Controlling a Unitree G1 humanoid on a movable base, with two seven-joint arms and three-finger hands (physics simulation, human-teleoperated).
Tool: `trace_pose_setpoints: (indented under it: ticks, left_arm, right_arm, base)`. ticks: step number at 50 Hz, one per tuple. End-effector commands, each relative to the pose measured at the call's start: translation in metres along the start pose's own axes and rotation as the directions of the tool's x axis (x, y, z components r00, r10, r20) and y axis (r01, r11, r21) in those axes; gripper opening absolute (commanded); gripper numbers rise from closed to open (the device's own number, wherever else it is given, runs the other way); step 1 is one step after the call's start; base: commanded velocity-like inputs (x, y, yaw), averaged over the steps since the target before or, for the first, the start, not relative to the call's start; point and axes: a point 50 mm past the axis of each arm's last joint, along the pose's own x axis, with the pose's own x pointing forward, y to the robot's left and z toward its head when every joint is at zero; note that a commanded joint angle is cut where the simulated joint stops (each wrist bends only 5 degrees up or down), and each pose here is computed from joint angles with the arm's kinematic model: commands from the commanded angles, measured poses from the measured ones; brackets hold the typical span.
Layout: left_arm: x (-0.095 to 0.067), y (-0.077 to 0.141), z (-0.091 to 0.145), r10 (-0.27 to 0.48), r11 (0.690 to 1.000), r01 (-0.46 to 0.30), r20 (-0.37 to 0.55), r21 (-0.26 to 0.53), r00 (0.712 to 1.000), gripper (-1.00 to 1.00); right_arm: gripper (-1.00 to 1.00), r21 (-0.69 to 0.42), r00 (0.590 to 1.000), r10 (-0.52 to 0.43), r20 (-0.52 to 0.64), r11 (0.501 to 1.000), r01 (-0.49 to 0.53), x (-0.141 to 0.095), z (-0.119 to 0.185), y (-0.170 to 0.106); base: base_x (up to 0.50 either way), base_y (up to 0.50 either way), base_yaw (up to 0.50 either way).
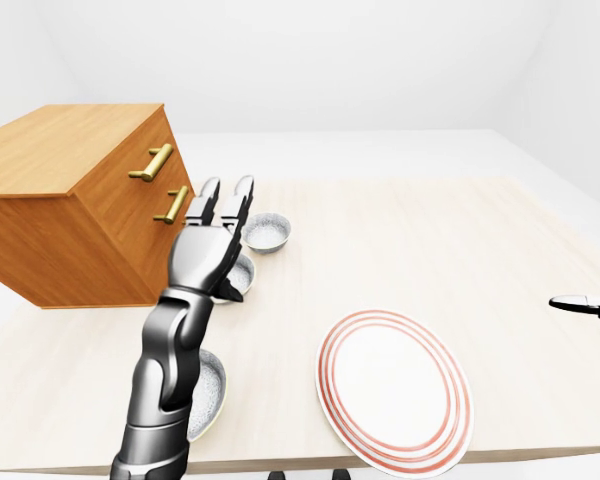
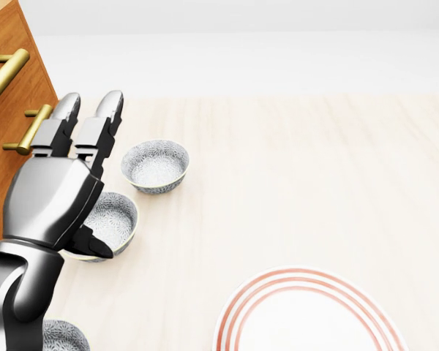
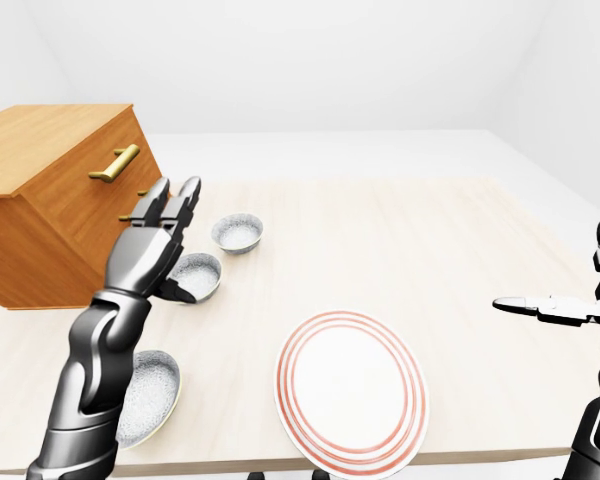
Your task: Put the bowl in the middle on the plate.
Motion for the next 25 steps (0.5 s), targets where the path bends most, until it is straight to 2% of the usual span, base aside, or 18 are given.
trace_pose_setpoints:
  ticks: [1, 10, 11, 13, 14, 15, 18, 25]
  left_arm:
    - [0.004, 0.008, 0.007, -0.016, 0.988, 0.016, 0.003, 0.151, 1.000, 1.00]
    - [0.004, -0.004, 0.000, -0.081, 0.968, 0.089, -0.044, 0.234, 0.996, 1.00]
    - [0.004, -0.005, -0.001, -0.084, 0.968, 0.093, -0.047, 0.235, 0.995, 1.00]
    - [0.004, -0.008, 0.000, -0.107, 0.979, 0.113, -0.046, 0.167, 0.993, 1.00]
    - [0.004, -0.009, 0.001, -0.108, 0.980, 0.114, -0.042, 0.161, 0.993, 1.00]
    - [0.005, -0.010, 0.000, -0.106, 0.975, 0.112, -0.045, 0.190, 0.993, 1.00]
    - [0.005, -0.013, -0.002, -0.110, 0.972, 0.118, -0.051, 0.203, 0.993, 1.00]
    - [0.002, -0.022, -0.001, -0.128, 0.970, 0.136, -0.055, 0.201, 0.990, 1.00]
  right_arm:
    - [1.00, 0.002, 1.000, 0.000, -0.006, 1.000, 0.000, 0.000, -0.001, 0.000]
    - [1.00, 0.003, 1.000, 0.000, -0.010, 1.000, 0.000, 0.001, -0.002, 0.001]
    - [1.00, 0.002, 1.000, 0.000, -0.008, 1.000, 0.000, 0.001, -0.002, 0.001]
    - [1.00, 0.000, 1.000, 0.000, -0.003, 1.000, 0.000, 0.001, -0.001, 0.000]
    - [1.00, 0.003, 1.000, 0.000, -0.010, 1.000, 0.000, 0.001, -0.002, 0.001]
    - [1.00, 0.001, 1.000, 0.000, -0.005, 1.000, 0.000, 0.000, -0.001, 0.000]
    - [1.00, 0.002, 1.000, -0.001, -0.007, 1.000, 0.001, 0.001, -0.002, 0.000]
    - [1.00, 0.001, 1.000, -0.001, -0.008, 1.000, 0.001, 0.001, -0.002, 0.000]
  base:
    - [0.00, 0.00, 0.00]
    - [0.00, 0.00, 0.00]
    - [0.00, 0.00, 0.00]
    - [0.00, 0.00, 0.00]
    - [0.00, 0.00, 0.00]
    - [0.00, 0.00, 0.00]
    - [0.00, 0.00, 0.00]
    - [0.00, 0.00, 0.00]
